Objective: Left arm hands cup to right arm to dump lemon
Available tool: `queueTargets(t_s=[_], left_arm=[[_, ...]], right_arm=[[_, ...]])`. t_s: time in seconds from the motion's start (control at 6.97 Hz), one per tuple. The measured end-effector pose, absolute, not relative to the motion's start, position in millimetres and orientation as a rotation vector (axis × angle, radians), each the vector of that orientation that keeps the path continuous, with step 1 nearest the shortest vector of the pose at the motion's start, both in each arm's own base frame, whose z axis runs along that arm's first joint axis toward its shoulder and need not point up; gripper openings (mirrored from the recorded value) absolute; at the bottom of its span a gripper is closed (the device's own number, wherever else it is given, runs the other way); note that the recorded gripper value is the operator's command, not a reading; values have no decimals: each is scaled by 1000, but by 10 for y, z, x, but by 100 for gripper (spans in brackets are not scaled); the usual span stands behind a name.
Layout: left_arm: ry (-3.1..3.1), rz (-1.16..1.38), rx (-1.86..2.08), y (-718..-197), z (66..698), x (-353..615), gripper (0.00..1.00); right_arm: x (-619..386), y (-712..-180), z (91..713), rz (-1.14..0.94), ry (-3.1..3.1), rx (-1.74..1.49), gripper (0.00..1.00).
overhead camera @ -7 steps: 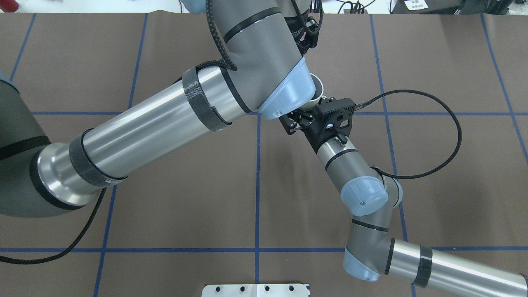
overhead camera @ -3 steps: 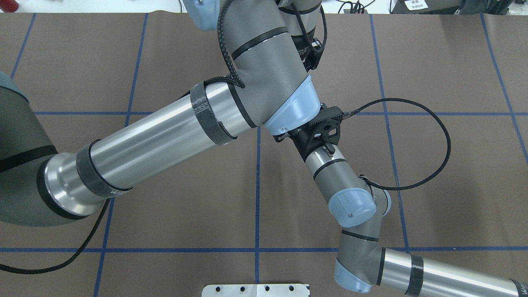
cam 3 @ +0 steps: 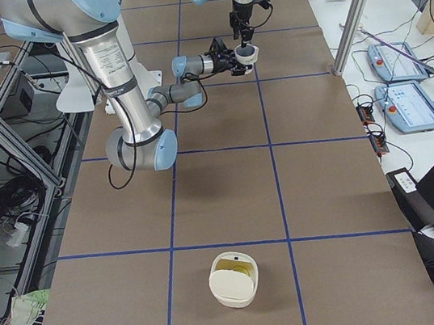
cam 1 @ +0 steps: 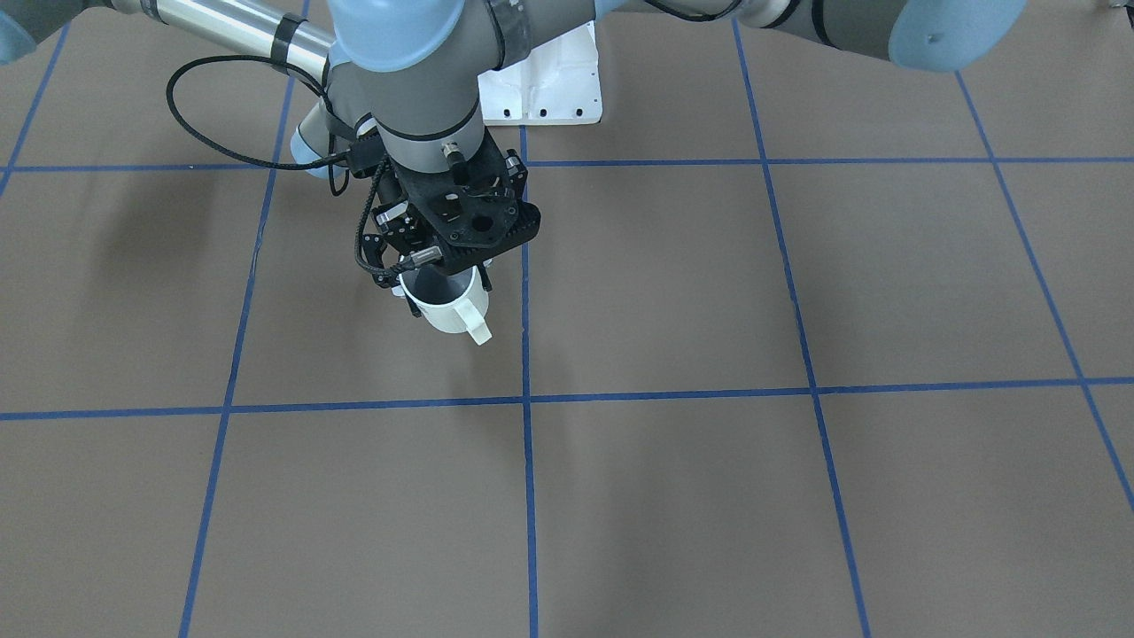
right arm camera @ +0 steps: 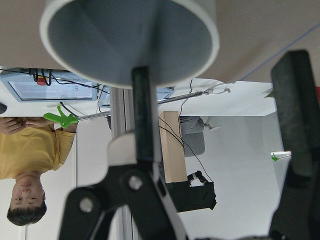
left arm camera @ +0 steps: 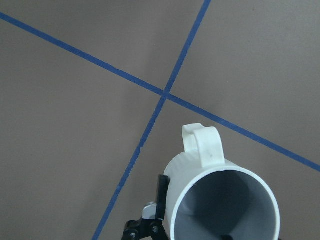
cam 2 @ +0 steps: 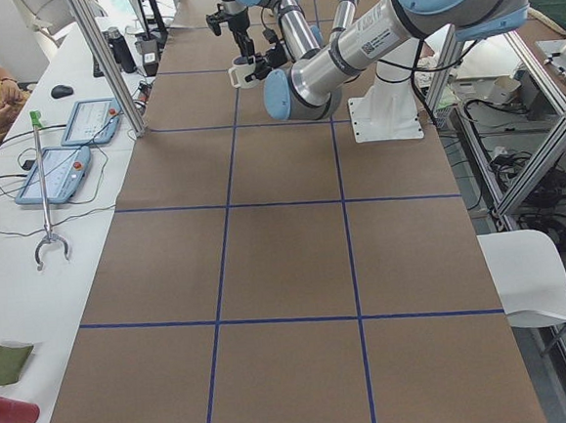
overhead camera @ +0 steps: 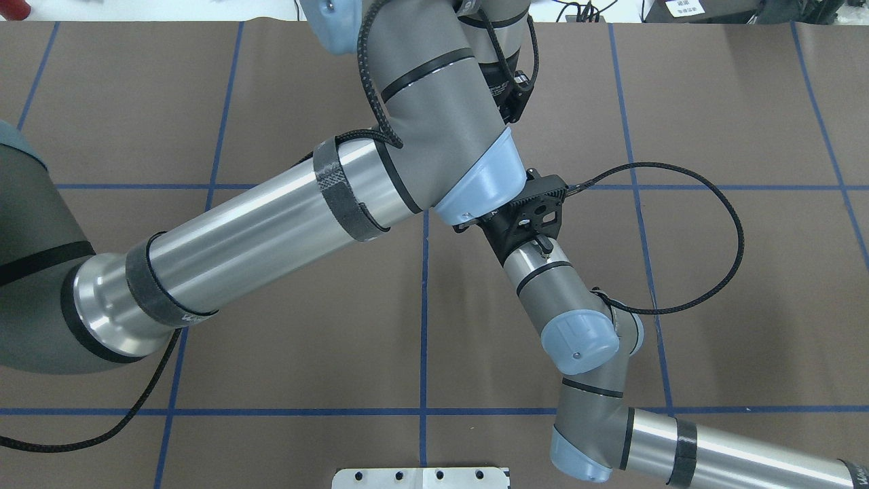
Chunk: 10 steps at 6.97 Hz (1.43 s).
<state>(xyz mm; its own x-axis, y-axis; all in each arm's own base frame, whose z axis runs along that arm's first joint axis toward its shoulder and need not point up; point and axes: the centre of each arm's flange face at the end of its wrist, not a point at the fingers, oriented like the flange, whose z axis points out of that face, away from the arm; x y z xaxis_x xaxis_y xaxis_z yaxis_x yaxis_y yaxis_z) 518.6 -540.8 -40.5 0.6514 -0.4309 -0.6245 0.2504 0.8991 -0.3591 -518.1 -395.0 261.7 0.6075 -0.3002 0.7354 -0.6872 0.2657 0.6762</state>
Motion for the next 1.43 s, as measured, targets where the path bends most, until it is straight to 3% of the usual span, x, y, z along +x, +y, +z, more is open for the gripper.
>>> queueTargets(t_s=[0.29,0.43,1.43], left_arm=[[768,-391,-253,-5408,-393,5200,58],[768,-391,-254,-5407,-388,5207,50],[763,-385,-257,-5368,-375,5254,39]], right_arm=[[-5137,-3937,2573,330,-952,1328,33],[-5130,-3935,2574,331,-952,1328,33],[-5111,-3935,2577,333,-954,1330,34]])
